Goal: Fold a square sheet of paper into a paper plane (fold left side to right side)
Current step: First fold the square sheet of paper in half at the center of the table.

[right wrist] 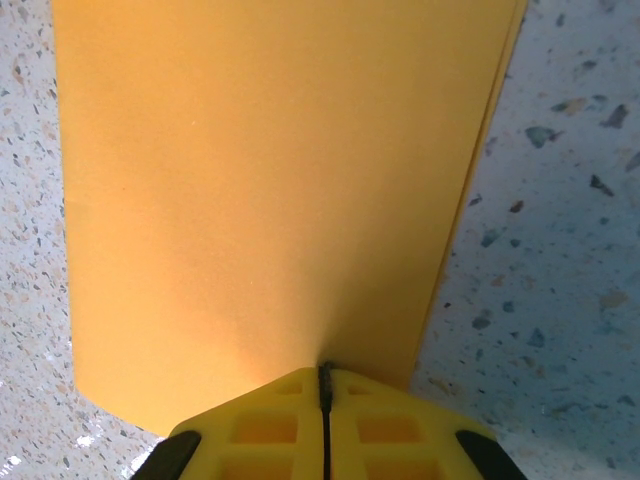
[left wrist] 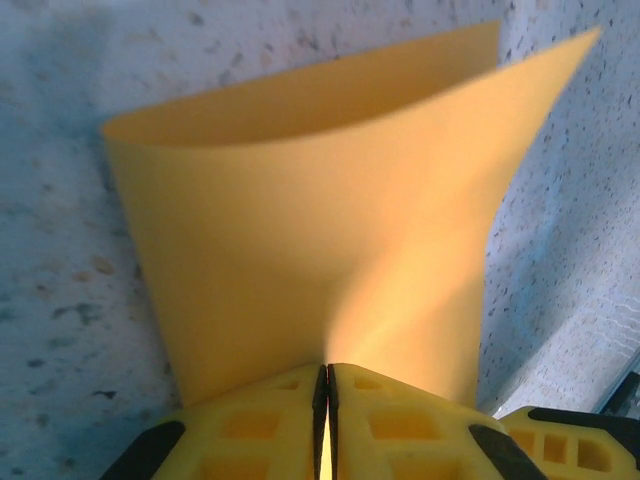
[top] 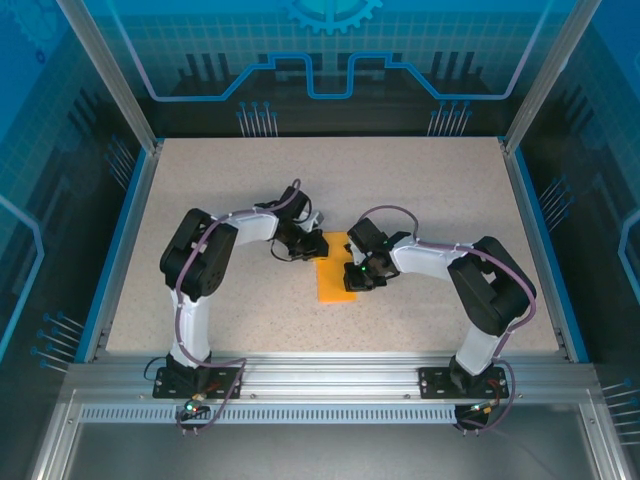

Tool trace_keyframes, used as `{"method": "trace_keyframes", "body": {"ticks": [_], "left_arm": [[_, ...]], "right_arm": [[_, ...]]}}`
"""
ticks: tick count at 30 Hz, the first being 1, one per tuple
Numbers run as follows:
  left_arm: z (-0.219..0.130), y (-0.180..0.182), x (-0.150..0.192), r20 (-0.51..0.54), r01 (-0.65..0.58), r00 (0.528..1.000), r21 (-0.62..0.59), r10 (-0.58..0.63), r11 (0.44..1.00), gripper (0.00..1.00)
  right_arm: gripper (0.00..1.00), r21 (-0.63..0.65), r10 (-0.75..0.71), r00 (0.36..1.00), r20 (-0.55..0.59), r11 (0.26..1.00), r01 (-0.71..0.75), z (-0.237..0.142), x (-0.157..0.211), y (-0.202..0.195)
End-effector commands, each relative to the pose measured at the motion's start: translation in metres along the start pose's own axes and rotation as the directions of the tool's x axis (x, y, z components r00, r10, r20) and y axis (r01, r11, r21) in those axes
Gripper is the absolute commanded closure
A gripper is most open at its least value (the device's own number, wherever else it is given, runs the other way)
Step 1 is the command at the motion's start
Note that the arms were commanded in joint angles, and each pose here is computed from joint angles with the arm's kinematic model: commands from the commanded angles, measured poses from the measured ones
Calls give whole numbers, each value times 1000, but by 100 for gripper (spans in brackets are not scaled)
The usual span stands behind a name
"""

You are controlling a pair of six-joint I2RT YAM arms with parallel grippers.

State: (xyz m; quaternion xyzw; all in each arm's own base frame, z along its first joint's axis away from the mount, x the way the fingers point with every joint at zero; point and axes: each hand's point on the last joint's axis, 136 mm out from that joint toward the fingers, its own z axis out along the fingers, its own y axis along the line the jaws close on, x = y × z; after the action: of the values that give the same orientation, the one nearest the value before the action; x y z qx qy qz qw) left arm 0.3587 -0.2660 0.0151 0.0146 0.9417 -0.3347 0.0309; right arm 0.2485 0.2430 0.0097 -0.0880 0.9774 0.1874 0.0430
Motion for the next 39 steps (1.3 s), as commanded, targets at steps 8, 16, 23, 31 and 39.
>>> {"method": "trace_keyframes", "body": {"ticks": [8,16,23,31,39], "left_arm": [[-5,17,-44,74,15,997,-36,-12,999,83],[-6,22,-61,88,31,996,-53,-26,998,82],[-10,26,-68,102,41,994,-50,-36,998,81],[-55,-10,-68,180,-44,983,-8,45,999,76],[-58,-20,-11,121,-36,992,100,24,994,78]], "right_arm": [[93,184,66,981,-181,982,-32,13,54,-50],[93,179,63,983,-170,983,-32,12,52,-48],[93,174,66,983,-170,984,-36,12,52,-47],[93,173,74,982,-171,984,-44,13,52,-47],[93,170,76,981,-178,984,-45,15,52,-47]]}}
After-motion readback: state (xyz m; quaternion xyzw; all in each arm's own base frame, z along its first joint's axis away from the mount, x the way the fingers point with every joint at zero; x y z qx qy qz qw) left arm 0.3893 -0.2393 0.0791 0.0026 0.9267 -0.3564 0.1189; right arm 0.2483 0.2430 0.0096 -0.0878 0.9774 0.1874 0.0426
